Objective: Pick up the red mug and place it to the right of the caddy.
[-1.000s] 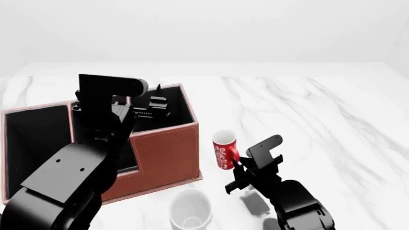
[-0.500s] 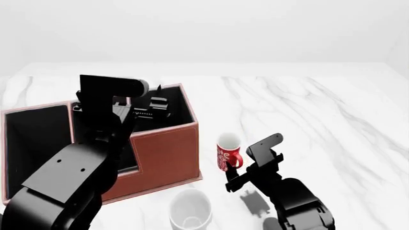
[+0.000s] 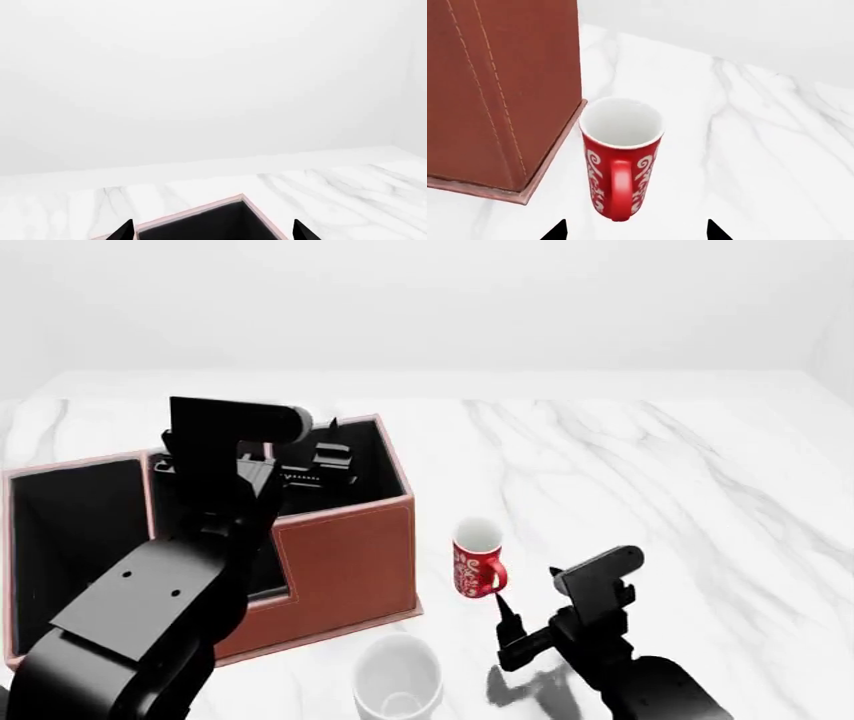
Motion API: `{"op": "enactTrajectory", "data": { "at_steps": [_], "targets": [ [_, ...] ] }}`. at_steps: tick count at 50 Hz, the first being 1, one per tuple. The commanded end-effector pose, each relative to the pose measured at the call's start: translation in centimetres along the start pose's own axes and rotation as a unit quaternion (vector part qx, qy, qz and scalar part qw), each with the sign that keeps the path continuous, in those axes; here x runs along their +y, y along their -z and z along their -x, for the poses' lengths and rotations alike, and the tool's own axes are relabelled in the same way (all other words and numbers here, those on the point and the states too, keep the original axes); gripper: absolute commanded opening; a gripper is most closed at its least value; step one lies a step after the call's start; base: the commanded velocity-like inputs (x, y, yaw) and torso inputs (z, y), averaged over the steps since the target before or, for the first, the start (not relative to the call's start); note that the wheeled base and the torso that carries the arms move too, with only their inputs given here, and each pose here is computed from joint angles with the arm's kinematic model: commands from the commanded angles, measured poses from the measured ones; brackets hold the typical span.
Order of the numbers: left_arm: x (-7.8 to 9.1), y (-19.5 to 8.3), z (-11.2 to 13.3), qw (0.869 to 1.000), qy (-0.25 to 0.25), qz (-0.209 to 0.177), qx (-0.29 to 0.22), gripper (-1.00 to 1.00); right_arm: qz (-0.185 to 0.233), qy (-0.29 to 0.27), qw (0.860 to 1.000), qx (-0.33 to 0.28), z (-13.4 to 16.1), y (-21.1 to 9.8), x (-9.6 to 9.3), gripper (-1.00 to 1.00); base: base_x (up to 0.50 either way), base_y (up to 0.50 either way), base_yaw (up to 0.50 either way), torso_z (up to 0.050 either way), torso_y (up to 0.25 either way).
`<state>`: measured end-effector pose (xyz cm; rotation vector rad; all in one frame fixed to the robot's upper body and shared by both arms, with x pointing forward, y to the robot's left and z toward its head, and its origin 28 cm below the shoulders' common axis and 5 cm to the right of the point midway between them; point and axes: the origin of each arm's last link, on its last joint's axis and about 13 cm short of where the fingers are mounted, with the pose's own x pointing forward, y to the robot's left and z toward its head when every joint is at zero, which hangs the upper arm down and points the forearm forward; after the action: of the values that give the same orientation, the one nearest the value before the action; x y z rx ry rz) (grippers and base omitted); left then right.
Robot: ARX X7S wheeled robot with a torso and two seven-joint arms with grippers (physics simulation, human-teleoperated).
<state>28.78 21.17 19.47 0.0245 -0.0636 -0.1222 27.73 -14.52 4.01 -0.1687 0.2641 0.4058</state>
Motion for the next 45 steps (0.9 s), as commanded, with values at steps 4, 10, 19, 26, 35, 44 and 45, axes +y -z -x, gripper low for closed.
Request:
{"op": "enactTrajectory", "data": {
  "at_steps": [4, 10, 19, 26, 35, 44, 45],
  "targets": [
    [-0.1, -0.1, 0.0, 1.0, 0.0, -0.001, -0.001, 1.0, 0.008, 0.03, 0.993, -0.112, 6.1, -4.8, -0.4, 1.0, 0.0, 0.0, 0.0, 0.0, 0.0],
    [0.0, -0.3, -0.1, 1.0, -0.002, -0.001, -0.003, 1.0, -0.003, 0.087, 0.978, -0.188, 7.2, -8.7, -1.4, 1.0, 0.0, 0.0, 0.0, 0.0, 0.0],
    [0.0, -0.3, -0.1, 1.0, -0.001, -0.002, -0.004, 1.0, -0.02, 0.109, 0.958, -0.265, 7.7, -12.3, -1.4, 1.0, 0.0, 0.0, 0.0, 0.0, 0.0],
    [0.0, -0.1, -0.1, 1.0, -0.001, -0.002, -0.003, 1.0, -0.024, 0.103, 0.956, -0.275, 7.4, -12.7, -1.1, 1.0, 0.0, 0.0, 0.0, 0.0, 0.0],
    [0.1, -0.1, -0.1, 1.0, -0.001, -0.001, -0.003, 1.0, -0.025, 0.097, 0.957, -0.273, 7.1, -12.7, -1.1, 1.0, 0.0, 0.0, 0.0, 0.0, 0.0],
    [0.2, -0.2, 0.0, 1.0, -0.002, -0.003, -0.003, 1.0, -0.026, 0.083, 0.959, -0.268, 6.6, -12.5, -0.8, 1.0, 0.0, 0.0, 0.0, 0.0, 0.0],
    [0.2, -0.3, 0.0, 1.0, -0.002, -0.004, -0.004, 1.0, -0.026, 0.081, 0.96, -0.267, 6.5, -12.4, -0.8, 1.0, 0.0, 0.0, 0.0, 0.0, 0.0]
  ]
}}
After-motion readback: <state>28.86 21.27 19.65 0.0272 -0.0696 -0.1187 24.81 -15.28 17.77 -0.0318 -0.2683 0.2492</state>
